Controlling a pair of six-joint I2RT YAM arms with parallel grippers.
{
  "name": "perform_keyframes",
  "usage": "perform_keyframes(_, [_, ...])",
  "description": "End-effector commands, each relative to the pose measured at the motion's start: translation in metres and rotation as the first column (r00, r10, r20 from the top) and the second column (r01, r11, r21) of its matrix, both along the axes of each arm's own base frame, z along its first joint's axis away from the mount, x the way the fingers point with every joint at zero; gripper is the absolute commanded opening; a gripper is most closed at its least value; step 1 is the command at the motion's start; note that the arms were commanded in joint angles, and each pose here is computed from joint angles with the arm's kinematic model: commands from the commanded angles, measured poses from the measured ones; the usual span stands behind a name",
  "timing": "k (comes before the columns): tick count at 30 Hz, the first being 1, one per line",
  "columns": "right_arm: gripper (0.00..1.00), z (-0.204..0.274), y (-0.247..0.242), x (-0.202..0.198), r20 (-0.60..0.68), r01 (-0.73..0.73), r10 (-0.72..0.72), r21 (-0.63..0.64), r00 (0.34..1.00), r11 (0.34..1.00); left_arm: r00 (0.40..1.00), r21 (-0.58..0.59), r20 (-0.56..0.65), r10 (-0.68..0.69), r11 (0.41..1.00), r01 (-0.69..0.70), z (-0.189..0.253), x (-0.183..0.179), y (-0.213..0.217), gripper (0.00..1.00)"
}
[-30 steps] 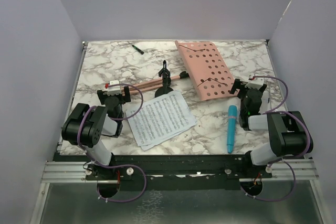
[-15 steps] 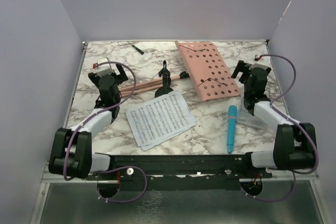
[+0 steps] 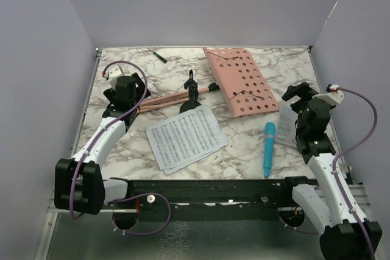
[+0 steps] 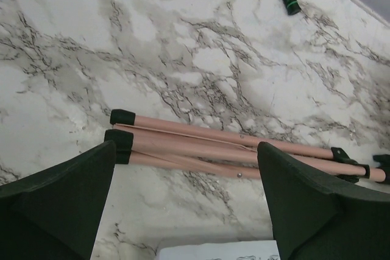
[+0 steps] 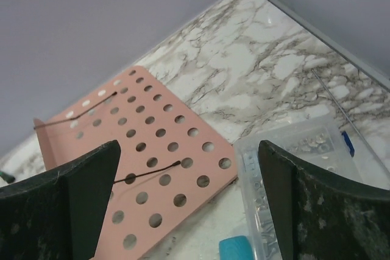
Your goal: Set up the instrument practice props
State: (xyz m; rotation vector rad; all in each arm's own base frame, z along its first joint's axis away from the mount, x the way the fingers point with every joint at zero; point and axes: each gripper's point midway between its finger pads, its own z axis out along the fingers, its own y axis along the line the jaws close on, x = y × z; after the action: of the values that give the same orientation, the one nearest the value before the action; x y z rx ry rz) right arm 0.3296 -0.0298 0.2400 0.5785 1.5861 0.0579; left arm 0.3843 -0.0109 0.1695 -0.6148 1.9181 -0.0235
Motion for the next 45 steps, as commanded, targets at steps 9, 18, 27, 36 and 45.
perform_keyframes(9, [1.00, -0.062, 0.041, -0.029, -0.197, -0.101, 0.158, 0.271, 0.968, 0.957, 0.970, -0.138, -0.123, -0.209, 0.972, 0.192, -0.030, 0.013, -0.042, 0.99])
perform_keyframes(18, [1.00, -0.103, 0.110, -0.024, -0.269, -0.311, 0.497, 0.519, 0.825, 0.796, 0.909, -0.220, -0.174, -0.380, 0.914, 0.340, -0.050, 0.045, -0.078, 0.99])
perform_keyframes(27, [1.00, -0.115, 0.168, -0.020, -0.098, -0.383, 0.710, 0.786, 0.697, 0.485, 0.899, -0.119, -0.123, -0.420, 0.906, 0.407, -0.021, 0.081, -0.078, 0.99])
perform_keyframes(36, [0.96, -0.151, 0.172, -0.009, -0.079, -0.262, 0.666, 0.880, 0.742, 0.396, 0.890, -0.077, -0.048, -0.453, 0.890, 0.449, -0.001, 0.088, -0.081, 0.99])
perform_keyframes(45, [0.83, -0.169, 0.177, 0.020, -0.024, -0.257, 0.661, 0.910, 0.750, 0.325, 0.714, 0.097, 0.024, -0.700, 0.712, 0.695, 0.011, 0.087, -0.109, 0.99])
